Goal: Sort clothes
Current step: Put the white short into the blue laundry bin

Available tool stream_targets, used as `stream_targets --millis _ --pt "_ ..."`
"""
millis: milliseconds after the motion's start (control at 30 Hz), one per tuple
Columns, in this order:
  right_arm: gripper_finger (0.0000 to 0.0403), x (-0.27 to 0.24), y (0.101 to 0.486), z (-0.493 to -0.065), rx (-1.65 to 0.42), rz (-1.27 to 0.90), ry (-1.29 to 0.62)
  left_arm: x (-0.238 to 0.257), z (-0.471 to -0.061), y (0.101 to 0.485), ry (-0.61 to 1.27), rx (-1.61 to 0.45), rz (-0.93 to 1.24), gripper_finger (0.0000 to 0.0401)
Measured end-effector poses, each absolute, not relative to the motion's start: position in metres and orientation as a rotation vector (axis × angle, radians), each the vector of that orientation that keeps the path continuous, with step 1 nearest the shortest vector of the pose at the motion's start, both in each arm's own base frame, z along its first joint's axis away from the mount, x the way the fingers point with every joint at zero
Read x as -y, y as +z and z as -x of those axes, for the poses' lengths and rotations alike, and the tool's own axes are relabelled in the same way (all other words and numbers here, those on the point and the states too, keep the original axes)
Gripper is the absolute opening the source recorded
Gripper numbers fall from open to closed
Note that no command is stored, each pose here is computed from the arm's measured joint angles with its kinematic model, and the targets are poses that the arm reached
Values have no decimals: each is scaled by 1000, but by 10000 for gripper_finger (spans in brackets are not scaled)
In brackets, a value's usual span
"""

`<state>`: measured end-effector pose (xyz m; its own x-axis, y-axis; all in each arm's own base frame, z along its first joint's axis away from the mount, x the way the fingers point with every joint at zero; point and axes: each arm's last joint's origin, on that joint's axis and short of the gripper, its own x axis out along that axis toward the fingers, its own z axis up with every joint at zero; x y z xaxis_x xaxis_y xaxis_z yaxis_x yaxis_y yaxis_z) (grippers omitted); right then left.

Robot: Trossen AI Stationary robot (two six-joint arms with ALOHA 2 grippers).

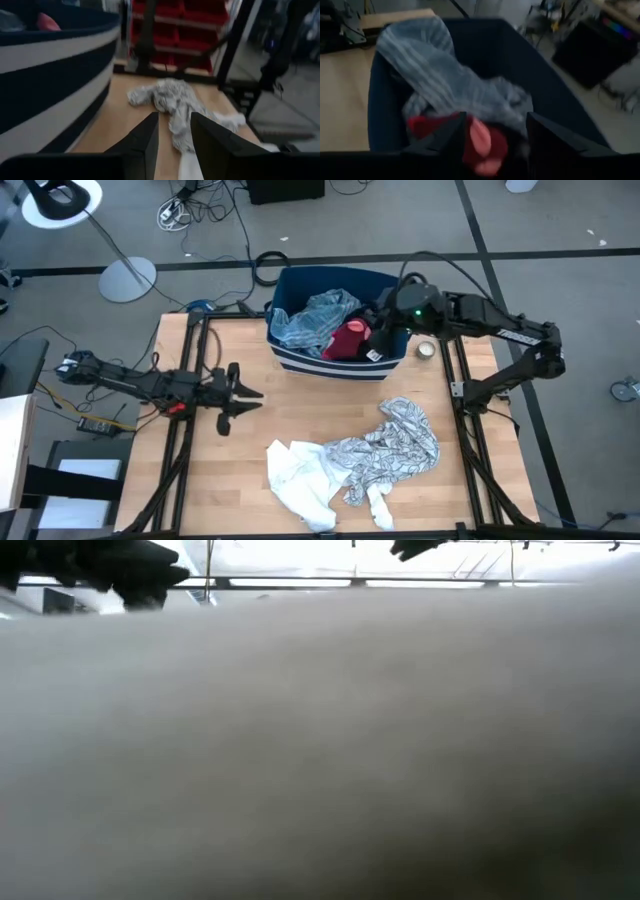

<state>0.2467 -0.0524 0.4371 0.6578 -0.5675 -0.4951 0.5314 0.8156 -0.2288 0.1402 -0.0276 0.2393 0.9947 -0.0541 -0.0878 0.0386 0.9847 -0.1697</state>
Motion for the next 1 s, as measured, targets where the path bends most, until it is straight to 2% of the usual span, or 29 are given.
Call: stream_targets --millis 133,400,700,1000 --pt "219 45 437 -220 -656 -21 -638 38 -157 255 -73 -216 139 114" --pt "217 16 435 -173 -767 -158 -612 64 -199 261 -102 -462 98 110" --pt "214 -16 442 -151 -729 -174 -456 93 -235 227 -132 -695 218 110" --pt "213 -31 440 -146 -735 -94 -426 118 -265 184 -126 -873 416 110"
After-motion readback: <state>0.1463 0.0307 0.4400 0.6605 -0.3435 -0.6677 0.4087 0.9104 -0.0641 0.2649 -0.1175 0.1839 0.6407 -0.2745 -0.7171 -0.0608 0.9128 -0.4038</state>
